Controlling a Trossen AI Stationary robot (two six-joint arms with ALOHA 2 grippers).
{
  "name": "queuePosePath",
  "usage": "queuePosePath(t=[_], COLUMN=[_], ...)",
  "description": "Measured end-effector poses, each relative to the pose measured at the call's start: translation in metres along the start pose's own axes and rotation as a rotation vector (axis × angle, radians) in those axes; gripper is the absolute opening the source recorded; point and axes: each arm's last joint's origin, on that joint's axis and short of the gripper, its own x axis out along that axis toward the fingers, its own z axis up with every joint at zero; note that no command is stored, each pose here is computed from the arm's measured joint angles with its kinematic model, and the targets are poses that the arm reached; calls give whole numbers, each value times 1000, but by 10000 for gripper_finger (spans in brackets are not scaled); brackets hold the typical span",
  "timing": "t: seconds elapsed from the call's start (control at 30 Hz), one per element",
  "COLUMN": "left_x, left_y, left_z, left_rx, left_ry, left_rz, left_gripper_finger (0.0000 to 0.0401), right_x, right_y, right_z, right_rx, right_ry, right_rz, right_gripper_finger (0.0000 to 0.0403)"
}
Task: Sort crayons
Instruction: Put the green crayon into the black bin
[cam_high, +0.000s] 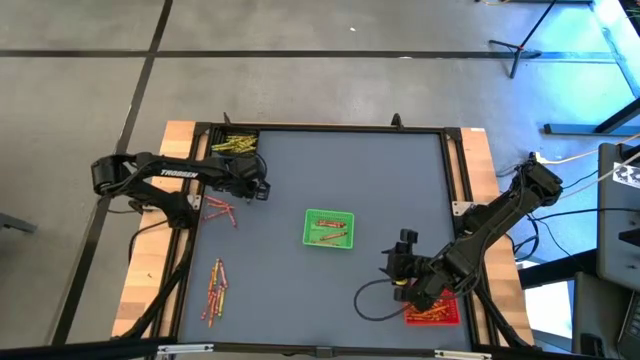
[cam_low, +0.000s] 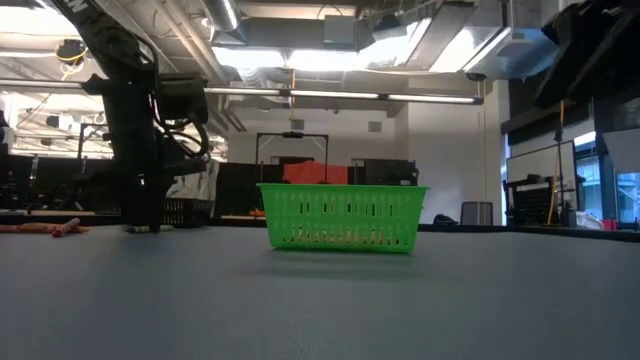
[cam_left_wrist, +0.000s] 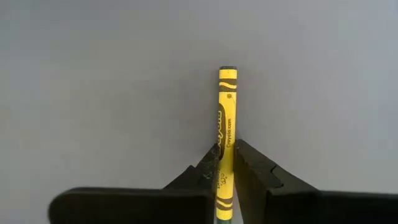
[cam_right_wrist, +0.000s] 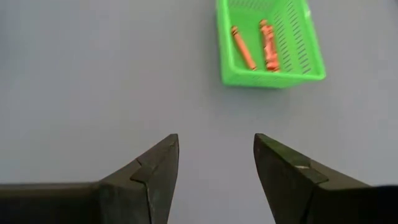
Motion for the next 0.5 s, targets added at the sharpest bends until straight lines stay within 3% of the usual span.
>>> queuePosePath(t=[0.33,0.5], left_x=[-6,-28], left_y=[-11,-34], left_z=[-11,-24], left_rx=[110,215], left_ry=[-47,-124], left_rz=[3,-91], left_gripper_finger=[12,12], right_x=[0,0], right_y=[1,2], right_z=[0,1], right_rx=[11,24], right_ry=[27,7], right_rz=[42,44], right_gripper_finger=[206,206])
